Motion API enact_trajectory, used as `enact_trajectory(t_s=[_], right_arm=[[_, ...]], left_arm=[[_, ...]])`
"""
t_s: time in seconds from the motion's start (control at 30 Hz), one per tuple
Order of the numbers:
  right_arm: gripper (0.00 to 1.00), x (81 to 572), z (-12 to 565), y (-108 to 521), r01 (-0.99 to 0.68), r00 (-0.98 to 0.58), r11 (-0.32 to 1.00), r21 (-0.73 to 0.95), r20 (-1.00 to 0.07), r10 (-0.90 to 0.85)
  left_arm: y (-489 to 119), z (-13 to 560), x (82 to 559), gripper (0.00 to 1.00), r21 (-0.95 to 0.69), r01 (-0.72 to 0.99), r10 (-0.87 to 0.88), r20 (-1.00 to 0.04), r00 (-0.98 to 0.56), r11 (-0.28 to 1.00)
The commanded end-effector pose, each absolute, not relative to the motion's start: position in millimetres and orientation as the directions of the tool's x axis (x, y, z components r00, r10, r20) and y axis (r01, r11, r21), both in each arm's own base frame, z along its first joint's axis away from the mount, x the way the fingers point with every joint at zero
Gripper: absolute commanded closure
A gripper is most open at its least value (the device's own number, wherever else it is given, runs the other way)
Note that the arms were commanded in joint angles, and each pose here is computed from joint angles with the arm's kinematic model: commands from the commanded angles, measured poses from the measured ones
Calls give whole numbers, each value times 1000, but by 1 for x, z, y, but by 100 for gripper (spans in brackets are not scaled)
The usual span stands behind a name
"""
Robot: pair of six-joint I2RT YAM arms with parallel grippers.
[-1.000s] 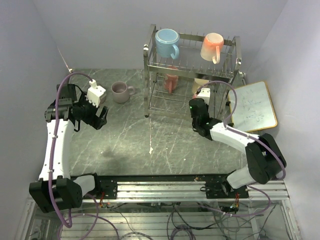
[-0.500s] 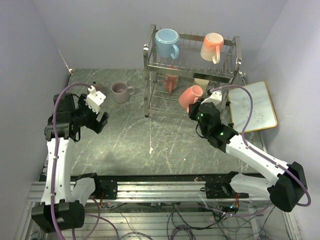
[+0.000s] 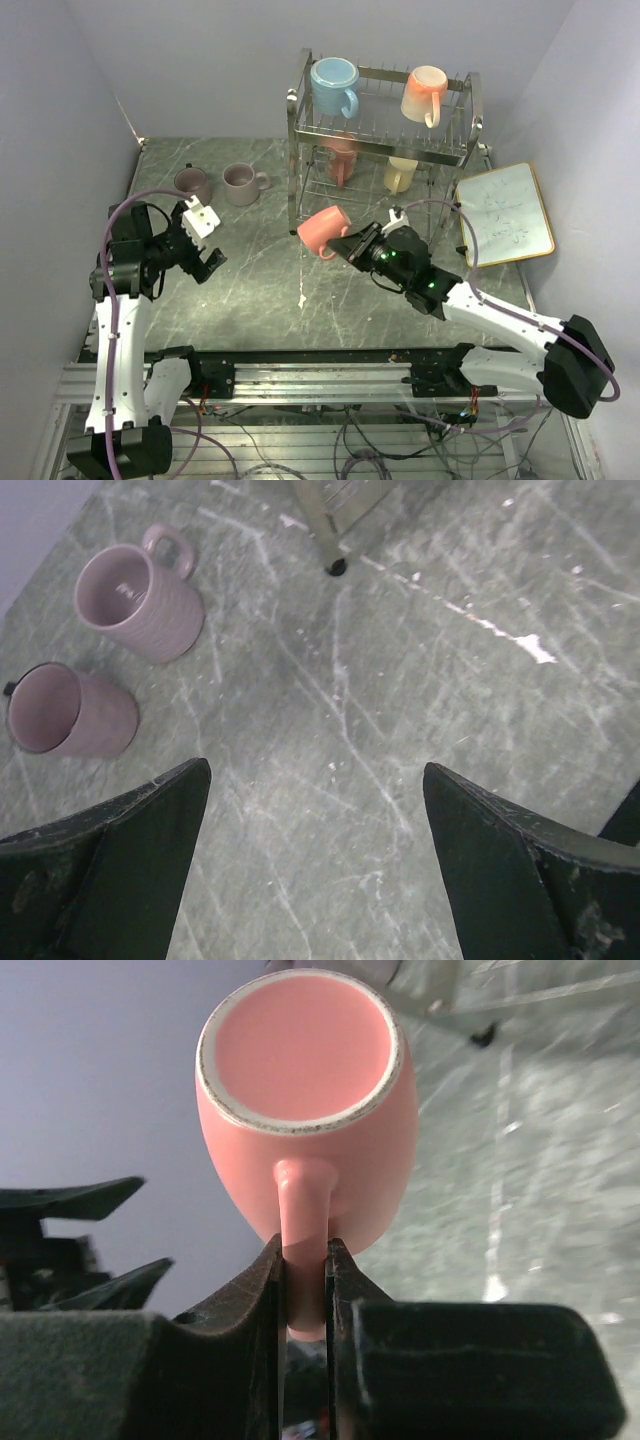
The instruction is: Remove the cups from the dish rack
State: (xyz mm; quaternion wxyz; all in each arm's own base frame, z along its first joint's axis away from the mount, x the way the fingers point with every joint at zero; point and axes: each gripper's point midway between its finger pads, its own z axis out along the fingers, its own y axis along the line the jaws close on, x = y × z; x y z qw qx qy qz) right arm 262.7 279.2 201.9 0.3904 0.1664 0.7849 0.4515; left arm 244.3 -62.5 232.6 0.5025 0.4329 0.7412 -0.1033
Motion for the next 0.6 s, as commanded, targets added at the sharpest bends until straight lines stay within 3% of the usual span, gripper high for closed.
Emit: enact_trajectory(t_s=[0.0, 0.37, 0.57], right_arm=[[100, 237, 267, 326, -114, -749, 139, 984, -177, 639], [100, 185, 285, 384, 6, -891, -111, 994, 56, 450], [100, 171, 290, 402, 43, -918, -176, 983, 109, 381]], left_arm=[[-85, 251, 228, 2, 262, 811, 485, -874, -30, 523], [-101, 255, 210, 4, 270, 854, 448, -893, 48, 445], [-106, 245, 196, 5, 287, 880, 460, -883, 89, 380]])
